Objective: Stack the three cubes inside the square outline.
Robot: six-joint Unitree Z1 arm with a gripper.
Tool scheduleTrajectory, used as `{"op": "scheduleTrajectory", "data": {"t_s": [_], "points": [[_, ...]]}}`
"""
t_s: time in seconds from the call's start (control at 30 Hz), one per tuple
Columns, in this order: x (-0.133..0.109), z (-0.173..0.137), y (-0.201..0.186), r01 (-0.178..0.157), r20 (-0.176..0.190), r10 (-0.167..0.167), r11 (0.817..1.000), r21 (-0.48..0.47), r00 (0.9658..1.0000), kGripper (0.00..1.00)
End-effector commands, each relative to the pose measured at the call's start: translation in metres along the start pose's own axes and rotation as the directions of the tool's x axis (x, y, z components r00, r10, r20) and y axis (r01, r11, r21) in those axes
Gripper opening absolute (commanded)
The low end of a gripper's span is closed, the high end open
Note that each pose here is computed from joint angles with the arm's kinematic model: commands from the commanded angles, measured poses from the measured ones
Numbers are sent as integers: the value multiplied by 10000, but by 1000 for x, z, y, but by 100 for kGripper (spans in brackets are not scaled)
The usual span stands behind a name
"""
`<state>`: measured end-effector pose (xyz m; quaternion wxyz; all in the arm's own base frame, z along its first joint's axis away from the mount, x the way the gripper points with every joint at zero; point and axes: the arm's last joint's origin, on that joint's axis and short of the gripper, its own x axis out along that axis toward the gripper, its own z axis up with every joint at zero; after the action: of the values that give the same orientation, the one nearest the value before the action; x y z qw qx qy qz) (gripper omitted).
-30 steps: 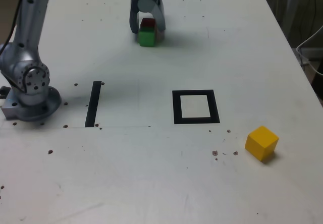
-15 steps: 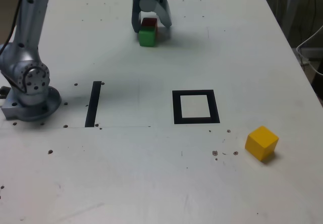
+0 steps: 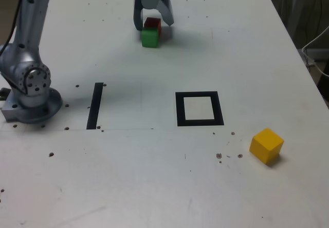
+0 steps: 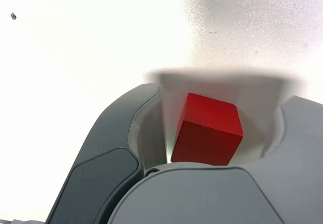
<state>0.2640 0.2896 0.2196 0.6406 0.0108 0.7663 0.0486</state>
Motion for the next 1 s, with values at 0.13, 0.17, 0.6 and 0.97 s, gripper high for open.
{"op": "scheduleTrajectory", "data": {"t_s": [0.13,0.17,0.6,0.97], "points": [[2,1,2,-47,0,47,10000,-6,10000,50],[3,2,2,-62,10,62,10000,-9,10000,47],[3,2,2,-175,129,177,9998,-107,9998,24],[-4,-1,1,-210,187,214,9996,-208,9996,19]]}}
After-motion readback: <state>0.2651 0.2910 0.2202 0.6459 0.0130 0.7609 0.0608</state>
